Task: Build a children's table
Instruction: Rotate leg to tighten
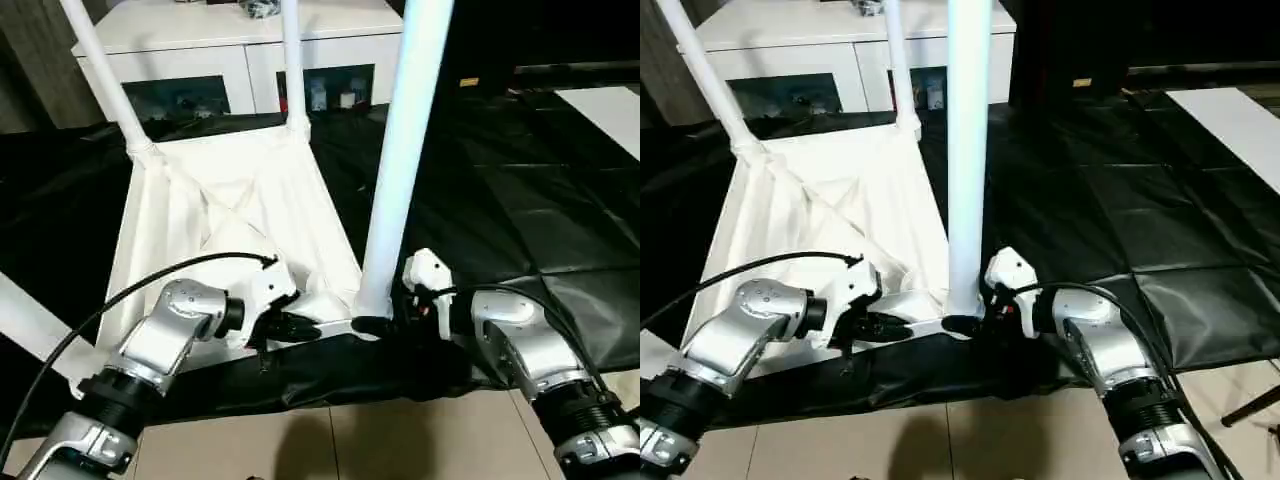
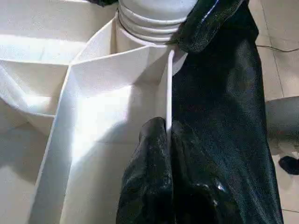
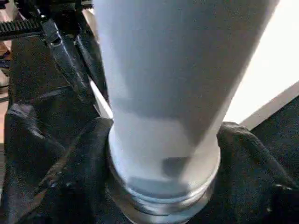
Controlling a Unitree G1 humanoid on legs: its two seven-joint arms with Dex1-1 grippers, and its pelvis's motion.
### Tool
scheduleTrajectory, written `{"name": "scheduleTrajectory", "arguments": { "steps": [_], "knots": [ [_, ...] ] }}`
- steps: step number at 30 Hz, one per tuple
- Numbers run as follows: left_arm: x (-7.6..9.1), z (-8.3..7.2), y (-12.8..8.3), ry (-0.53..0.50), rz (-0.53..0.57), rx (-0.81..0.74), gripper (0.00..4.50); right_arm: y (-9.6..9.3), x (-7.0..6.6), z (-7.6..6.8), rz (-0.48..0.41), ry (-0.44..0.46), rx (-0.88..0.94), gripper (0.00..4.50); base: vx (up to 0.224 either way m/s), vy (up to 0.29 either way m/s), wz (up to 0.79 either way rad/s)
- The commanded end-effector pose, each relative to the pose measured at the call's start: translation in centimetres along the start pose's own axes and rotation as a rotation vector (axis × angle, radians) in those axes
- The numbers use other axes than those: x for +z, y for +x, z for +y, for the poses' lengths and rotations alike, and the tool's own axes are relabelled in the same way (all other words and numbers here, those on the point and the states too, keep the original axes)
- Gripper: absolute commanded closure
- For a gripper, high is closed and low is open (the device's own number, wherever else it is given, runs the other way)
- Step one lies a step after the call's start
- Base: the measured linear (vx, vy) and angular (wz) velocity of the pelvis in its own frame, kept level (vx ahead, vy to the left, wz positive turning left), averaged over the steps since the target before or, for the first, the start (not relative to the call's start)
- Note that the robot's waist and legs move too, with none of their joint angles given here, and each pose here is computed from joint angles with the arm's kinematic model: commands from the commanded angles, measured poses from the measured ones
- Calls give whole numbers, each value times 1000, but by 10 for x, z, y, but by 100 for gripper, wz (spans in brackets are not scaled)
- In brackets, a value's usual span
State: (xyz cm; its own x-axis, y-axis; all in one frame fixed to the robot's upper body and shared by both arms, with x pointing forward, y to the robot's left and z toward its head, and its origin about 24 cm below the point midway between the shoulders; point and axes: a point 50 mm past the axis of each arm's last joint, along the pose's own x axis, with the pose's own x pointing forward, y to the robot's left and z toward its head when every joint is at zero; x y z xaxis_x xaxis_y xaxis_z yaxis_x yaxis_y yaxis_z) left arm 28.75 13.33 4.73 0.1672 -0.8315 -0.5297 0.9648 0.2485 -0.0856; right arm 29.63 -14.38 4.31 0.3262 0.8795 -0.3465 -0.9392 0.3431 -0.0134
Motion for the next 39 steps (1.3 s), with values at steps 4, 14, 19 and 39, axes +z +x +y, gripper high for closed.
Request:
{"name": "scheduleTrajectory", "arguments": {
  "steps": [4, 14, 19, 39],
  "knots": [
    [-3, -4, -1, -26, -9, -35, 450, -3, 0, -5, -17, 27, -38, 172, 0, 0, 0],
    [3, 14, 39, -85, 25, 216, 450, 13, -10, -29, 10, 186, -544, 181, 0, 0, 0],
    [18, 25, 68, -140, 44, 403, 450, 29, -15, -31, 36, 246, -829, 181, 0, 0, 0],
    [17, 18, 48, 15, -16, 174, 450, 38, 11, -20, -98, 102, -444, 69, 0, 0, 0]
  ]
}}
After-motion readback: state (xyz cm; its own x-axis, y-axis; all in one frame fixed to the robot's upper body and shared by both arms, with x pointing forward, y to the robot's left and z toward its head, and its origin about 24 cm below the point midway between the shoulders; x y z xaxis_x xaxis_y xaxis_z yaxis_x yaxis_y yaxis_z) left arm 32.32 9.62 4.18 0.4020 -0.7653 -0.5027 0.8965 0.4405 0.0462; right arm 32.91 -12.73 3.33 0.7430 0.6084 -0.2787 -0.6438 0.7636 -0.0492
